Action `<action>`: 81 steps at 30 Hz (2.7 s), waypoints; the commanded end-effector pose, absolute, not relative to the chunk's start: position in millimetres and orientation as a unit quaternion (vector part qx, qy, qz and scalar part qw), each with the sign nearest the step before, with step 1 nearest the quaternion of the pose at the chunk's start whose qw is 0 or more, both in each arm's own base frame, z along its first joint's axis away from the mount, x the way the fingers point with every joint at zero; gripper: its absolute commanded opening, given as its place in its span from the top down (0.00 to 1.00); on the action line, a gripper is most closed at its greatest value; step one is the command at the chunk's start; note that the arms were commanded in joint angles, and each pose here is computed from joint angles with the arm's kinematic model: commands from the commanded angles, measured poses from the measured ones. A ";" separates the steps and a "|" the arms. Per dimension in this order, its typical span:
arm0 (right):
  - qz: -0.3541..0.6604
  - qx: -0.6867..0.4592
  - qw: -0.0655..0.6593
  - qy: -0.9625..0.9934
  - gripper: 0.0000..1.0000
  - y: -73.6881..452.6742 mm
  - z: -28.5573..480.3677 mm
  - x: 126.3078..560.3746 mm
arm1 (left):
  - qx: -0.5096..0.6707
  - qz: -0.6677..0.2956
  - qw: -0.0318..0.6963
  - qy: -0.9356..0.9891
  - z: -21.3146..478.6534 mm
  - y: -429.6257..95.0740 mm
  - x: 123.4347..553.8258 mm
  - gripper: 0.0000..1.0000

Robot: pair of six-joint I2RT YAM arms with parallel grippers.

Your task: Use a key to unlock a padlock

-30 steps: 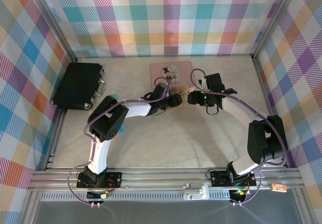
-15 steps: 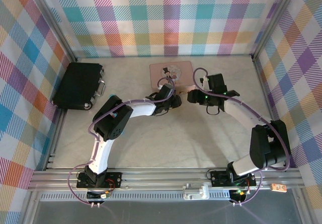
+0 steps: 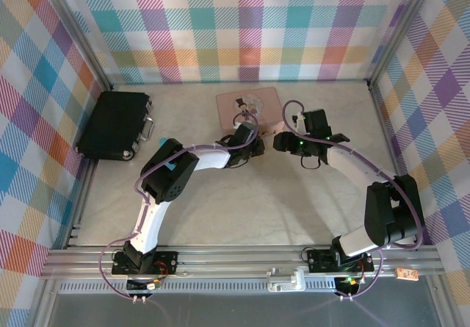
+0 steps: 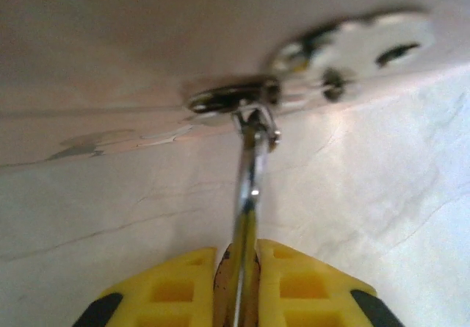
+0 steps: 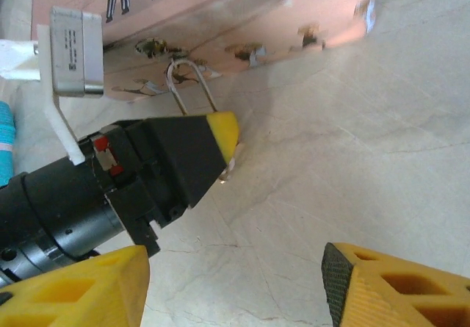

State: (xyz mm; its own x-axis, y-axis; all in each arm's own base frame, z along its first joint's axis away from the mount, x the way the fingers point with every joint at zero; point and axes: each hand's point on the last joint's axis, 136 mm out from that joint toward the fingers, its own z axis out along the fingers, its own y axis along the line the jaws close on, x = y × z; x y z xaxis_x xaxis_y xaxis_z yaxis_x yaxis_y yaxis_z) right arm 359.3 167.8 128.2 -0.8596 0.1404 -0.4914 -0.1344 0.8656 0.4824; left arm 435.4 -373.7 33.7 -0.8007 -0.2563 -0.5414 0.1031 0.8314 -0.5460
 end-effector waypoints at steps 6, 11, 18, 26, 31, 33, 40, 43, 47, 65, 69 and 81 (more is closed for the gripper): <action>0.340 0.025 0.241 0.908 0.38 184.1 114.5 341.1 | -0.080 -0.388 0.252 0.883 36.8 -391.7 418.4 1.00; 0.400 0.041 0.240 0.884 0.56 186.9 111.3 339.1 | -0.116 -0.483 0.231 0.837 72.7 -402.9 414.4 1.00; 0.480 0.058 0.259 0.836 0.63 195.1 120.9 349.3 | -0.144 -0.547 0.233 0.791 98.9 -401.7 409.9 1.00; 0.526 0.070 0.286 0.798 0.62 201.7 128.0 367.1 | -0.152 -0.572 0.234 0.771 106.5 -401.3 408.3 1.00; 0.539 0.081 0.285 0.789 0.65 204.7 118.7 376.9 | -0.159 -0.585 0.236 0.759 111.0 -399.5 407.2 1.00; 0.548 0.082 0.285 0.782 0.68 206.7 118.3 380.0 | -0.160 -0.588 0.235 0.757 111.9 -399.8 407.8 1.00; 0.568 0.089 0.286 0.766 0.74 210.7 115.9 386.6 | -0.160 -0.596 0.233 0.751 114.6 -402.0 407.9 1.00; 0.574 0.086 0.284 0.763 0.76 214.8 116.8 387.8 | -0.160 -0.596 0.235 0.751 116.2 -401.5 408.0 1.00; 0.581 0.087 0.277 0.761 0.81 220.2 114.5 388.4 | -0.164 -0.596 0.236 0.749 115.2 -400.8 409.3 1.00; 0.639 0.124 0.245 0.718 0.93 241.9 118.5 392.5 | -0.172 -0.615 0.252 0.727 128.3 -397.6 410.8 1.00; 0.660 0.153 0.226 0.700 1.00 242.1 125.3 396.1 | -0.173 -0.618 0.259 0.722 130.1 -395.6 411.9 1.00; 0.766 0.348 0.003 0.541 1.00 245.7 224.5 394.0 | -0.097 -0.681 0.294 0.664 141.5 -408.9 404.1 1.00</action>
